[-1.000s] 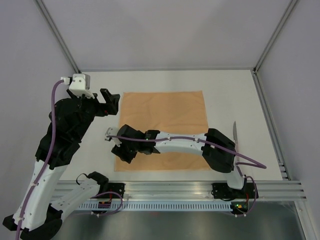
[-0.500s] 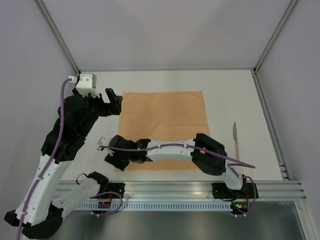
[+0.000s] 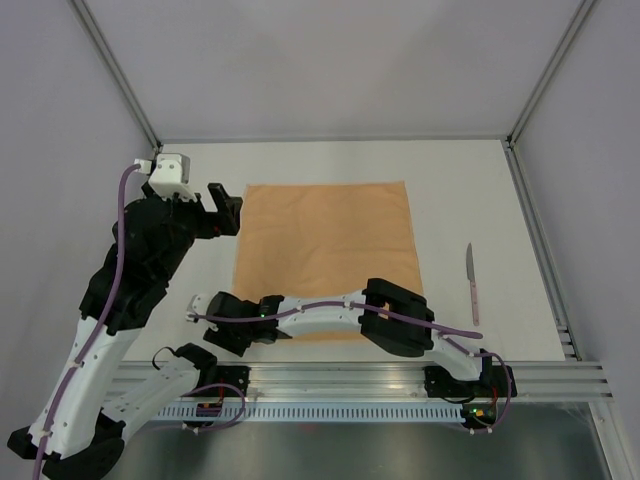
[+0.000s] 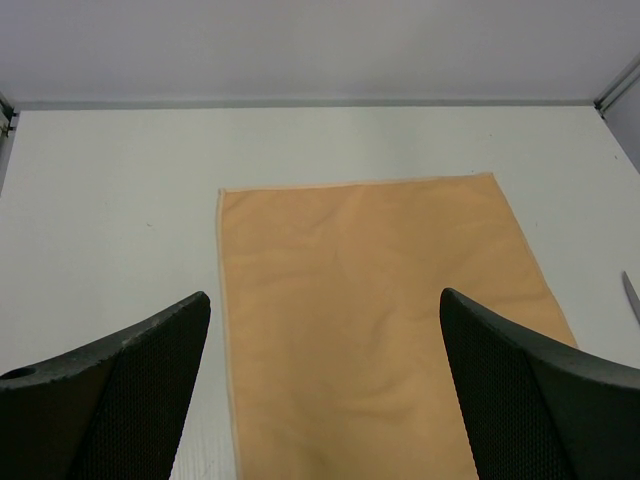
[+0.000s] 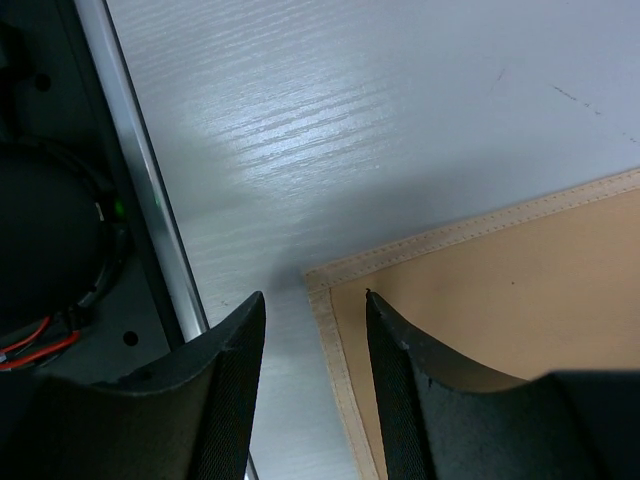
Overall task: Fold the napkin, place the utensils inside, and roll it up
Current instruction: Fold the napkin at the center of the board.
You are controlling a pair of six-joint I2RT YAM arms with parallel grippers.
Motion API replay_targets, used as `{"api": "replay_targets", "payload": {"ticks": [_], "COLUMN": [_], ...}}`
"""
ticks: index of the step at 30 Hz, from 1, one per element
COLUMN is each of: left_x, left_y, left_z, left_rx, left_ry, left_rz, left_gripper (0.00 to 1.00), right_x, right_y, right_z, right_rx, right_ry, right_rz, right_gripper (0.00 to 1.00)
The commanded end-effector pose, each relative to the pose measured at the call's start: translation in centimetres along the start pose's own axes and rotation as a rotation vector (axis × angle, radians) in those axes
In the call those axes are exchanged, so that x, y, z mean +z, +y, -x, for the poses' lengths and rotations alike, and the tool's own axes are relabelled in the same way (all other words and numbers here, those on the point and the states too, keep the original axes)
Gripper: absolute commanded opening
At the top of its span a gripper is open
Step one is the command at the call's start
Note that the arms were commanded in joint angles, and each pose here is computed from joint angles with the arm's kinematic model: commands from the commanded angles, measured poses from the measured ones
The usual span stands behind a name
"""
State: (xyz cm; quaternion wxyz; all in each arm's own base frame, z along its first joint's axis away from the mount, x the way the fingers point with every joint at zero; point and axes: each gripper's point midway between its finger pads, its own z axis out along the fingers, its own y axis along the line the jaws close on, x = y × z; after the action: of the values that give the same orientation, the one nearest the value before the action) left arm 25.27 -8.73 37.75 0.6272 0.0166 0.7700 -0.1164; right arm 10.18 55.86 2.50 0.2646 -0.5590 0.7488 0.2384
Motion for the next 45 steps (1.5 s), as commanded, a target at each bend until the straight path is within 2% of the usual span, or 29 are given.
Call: {"api": "replay_targets", "payload": {"ticks": [1, 19, 23, 34, 40, 45], "left_x": [0.0, -0.2, -0.1, -0.1, -0.1, 0.0], "left_y": [0.2, 0.5, 0.5, 0.5, 0.5, 0.4], "left_z": [-0.2, -1.3, -1.5, -1.6, -1.5, -1.3], "left_rx": [-0.039, -0.044, -0.042, -0.039, -0.042, -0.046], "left_ry": [-0.001, 0.011, 0.013, 0.011, 0.008, 0.002], "left_rz": [0.014, 0.018, 0.019, 0.018, 0.017, 0.016], "left_gripper": [1.00, 1.00, 1.00, 1.00, 1.00, 1.00], "right_x": [0.1, 1.8, 1.8, -0.3, -1.8, -3.6], "right_y": [-0.1, -1.1, -1.3, -1.8, -2.4, -2.8], "right_z": [1.8, -0.3, -0.4, 2.2, 3.6, 5.4], "right_rx": [-0.019, -0.045, -0.055, -0.074, -0.064, -0.046], "right_ry": [-0.039, 0.014, 0.015, -0.033, -0.060, -0.101], "right_rz": [-0.043, -0.082, -0.097, -0.118, -0.126, -0.112], "right_gripper": [0.51, 0.49, 0.40, 0.28, 0.14, 0.11]}}
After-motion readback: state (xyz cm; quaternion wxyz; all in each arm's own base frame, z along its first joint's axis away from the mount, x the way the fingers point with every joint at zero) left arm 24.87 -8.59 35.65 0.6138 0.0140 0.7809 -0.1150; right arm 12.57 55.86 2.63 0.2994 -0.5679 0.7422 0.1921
